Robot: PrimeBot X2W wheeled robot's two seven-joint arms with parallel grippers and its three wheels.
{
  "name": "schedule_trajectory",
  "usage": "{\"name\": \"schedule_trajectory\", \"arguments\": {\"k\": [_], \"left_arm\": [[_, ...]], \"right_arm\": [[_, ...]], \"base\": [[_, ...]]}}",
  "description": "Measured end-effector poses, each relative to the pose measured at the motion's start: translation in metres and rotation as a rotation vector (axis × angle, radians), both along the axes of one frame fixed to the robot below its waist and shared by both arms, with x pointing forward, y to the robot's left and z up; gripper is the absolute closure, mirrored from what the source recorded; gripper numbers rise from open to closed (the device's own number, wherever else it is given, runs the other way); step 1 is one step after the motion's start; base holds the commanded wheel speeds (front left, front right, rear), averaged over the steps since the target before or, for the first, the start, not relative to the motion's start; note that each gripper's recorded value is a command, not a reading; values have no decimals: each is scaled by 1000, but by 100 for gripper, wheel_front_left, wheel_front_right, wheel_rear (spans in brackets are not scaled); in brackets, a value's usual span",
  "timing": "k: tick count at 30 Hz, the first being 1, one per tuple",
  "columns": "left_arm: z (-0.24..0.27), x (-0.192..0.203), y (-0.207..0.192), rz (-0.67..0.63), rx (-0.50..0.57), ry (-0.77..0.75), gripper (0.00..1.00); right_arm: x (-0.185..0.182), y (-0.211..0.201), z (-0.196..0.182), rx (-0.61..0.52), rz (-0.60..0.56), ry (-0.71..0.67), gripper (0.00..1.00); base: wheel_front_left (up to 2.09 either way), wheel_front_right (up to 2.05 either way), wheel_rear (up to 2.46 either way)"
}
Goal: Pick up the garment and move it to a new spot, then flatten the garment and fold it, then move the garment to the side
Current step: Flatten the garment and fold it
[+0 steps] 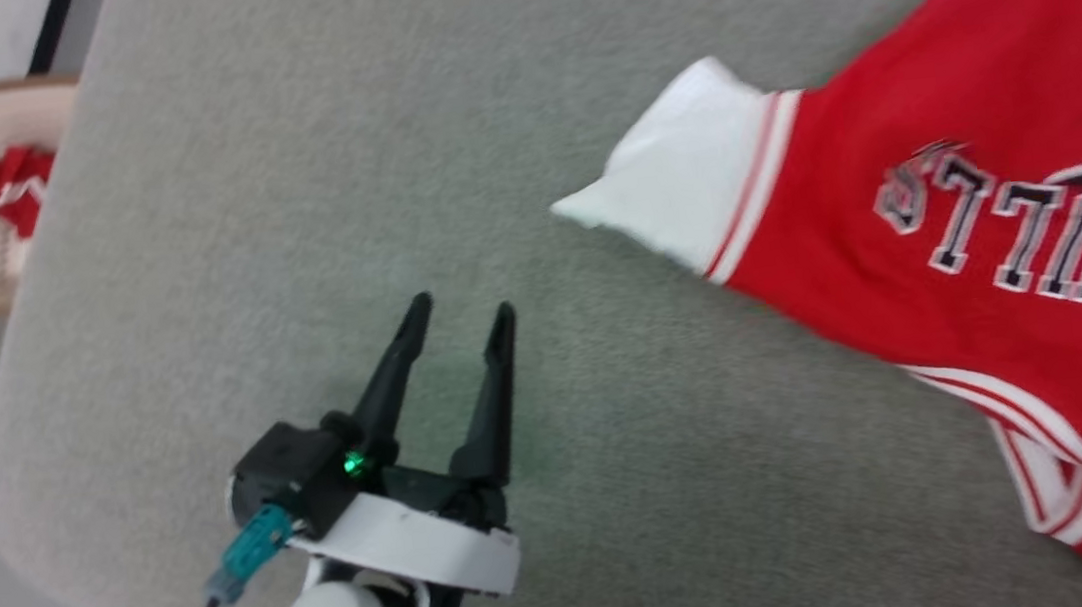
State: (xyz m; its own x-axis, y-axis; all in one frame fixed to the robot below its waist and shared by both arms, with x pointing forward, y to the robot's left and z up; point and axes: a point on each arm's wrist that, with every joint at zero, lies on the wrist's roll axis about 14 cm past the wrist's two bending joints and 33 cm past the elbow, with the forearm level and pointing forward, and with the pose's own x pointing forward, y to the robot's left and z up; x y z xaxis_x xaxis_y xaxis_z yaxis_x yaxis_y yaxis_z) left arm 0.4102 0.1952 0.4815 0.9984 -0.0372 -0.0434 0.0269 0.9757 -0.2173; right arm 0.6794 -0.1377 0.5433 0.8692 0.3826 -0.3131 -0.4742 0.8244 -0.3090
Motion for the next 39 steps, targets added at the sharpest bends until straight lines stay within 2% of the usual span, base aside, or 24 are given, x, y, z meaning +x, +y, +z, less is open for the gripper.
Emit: {"name": "schedule_trajectory", "arguments": {"k": [3,7,8,9,10,13,21,27,31,39], "left_arm": [[-5,1,1,1,0,12,0],[-15,1,8,18,16,41,0],[-18,2,8,12,25,49,0],[-20,2,9,11,33,55,0],[-22,3,12,13,43,61,0],[-24,7,21,13,78,68,0],[-12,23,45,-55,224,83,0],[1,32,43,-95,226,69,0],[7,31,30,-146,200,64,0],[40,43,3,-346,274,53,0]], "right_arm": [[25,-3,-8,13,-61,-6,100],[51,10,-17,15,-79,-51,100],[55,19,-20,24,-67,-62,70],[56,29,-28,25,-48,-60,22],[56,40,-38,17,-24,-55,0],[47,73,-55,28,62,-64,0],[17,75,-58,114,138,-119,0],[-33,55,-70,203,151,-84,0],[-75,25,-71,258,106,-56,0],[-162,-22,-31,381,23,-149,0]], "base": [[0,0,0],[0,0,0],[0,0,0],[0,0,0],[0,0,0],[0,0,0],[0,0,0],[0,0,0],[0,0,0],[0,0,0]]}}
